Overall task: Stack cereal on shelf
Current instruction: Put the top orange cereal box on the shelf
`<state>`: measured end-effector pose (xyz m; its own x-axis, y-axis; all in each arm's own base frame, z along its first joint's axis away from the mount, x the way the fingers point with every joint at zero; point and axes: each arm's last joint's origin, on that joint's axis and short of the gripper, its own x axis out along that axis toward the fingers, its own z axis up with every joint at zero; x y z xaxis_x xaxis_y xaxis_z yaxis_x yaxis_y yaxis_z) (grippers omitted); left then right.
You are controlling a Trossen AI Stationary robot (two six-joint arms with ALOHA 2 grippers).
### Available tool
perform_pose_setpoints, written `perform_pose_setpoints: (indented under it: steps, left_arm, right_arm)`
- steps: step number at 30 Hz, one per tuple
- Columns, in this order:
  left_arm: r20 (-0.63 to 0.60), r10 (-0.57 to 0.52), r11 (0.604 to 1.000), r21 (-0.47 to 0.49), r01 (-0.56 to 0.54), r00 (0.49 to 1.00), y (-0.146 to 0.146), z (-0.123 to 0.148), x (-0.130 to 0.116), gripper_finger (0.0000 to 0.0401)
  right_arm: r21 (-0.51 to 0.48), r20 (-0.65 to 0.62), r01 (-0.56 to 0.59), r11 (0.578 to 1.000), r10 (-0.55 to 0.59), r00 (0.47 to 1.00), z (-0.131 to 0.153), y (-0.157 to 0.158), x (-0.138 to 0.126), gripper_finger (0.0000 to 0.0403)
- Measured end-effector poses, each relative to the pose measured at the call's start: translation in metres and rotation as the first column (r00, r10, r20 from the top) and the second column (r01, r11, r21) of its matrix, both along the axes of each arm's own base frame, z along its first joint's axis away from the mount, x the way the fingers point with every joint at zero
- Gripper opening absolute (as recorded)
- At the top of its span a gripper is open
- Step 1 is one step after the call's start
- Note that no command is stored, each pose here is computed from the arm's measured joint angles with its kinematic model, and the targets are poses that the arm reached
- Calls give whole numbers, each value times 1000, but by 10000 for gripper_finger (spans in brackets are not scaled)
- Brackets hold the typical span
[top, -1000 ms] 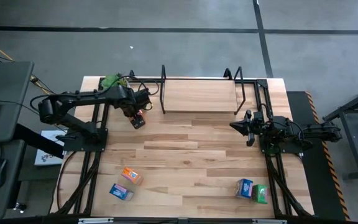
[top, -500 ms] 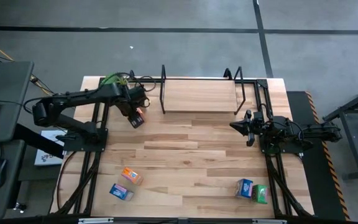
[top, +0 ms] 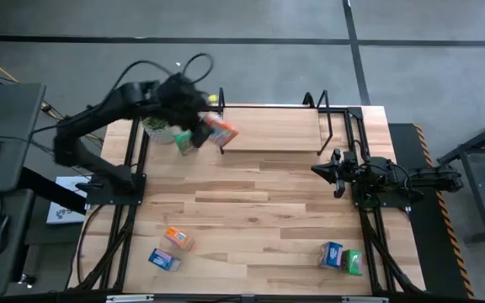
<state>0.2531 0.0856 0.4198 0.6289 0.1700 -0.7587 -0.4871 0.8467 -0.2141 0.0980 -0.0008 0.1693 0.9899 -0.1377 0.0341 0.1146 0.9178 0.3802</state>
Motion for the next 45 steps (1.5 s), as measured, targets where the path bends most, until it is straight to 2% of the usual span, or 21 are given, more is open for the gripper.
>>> perform_pose_setpoints:
  steps: [4, 8, 12, 17, 22, 27, 31, 40, 45]
  left_arm:
    - [-34, 0, 999, 46, 1, 999, 24, -3, 51, 118]
    - [-80, 54, 993, 105, -45, 995, 57, -20, 95, 118]
    - [-125, 120, 986, 129, -103, 985, 86, -42, 120, 118]
    - [-225, 169, 985, 84, -154, 960, 112, -86, 139, 118]
    - [-338, 165, 986, 63, -152, 927, 127, -125, 149, 118]
    - [-374, 247, 968, 126, -215, 894, 138, -141, 153, 118]
    - [-411, 255, 965, 158, -207, 875, 142, -145, 150, 118]
    - [-441, 259, 965, 163, -207, 860, 142, -146, 146, 119]
    - [-480, 268, 962, 178, -206, 836, 141, -147, 143, 149]
  right_arm:
    - [0, 0, 0, 1000, 0, 1000, 0, 0, 0, 0]
    - [0, 0, 0, 1000, 0, 1000, 0, 0, 0, 0]
    - [0, 0, 0, 1000, 0, 1000, 0, 0, 0, 0]
    - [0, 0, 0, 1000, 0, 1000, 0, 0, 0, 0]
    - [0, 0, 0, 1000, 0, 1000, 0, 0, 0, 0]
    - [0, 0, 0, 1000, 0, 1000, 0, 0, 0, 0]
    - [0, 0, 0, 1000, 0, 1000, 0, 0, 0, 0]
    - [0, -1, 0, 1000, 0, 1000, 0, 0, 0, 0]
    - [0, 0, 0, 1000, 0, 1000, 0, 0, 0, 0]
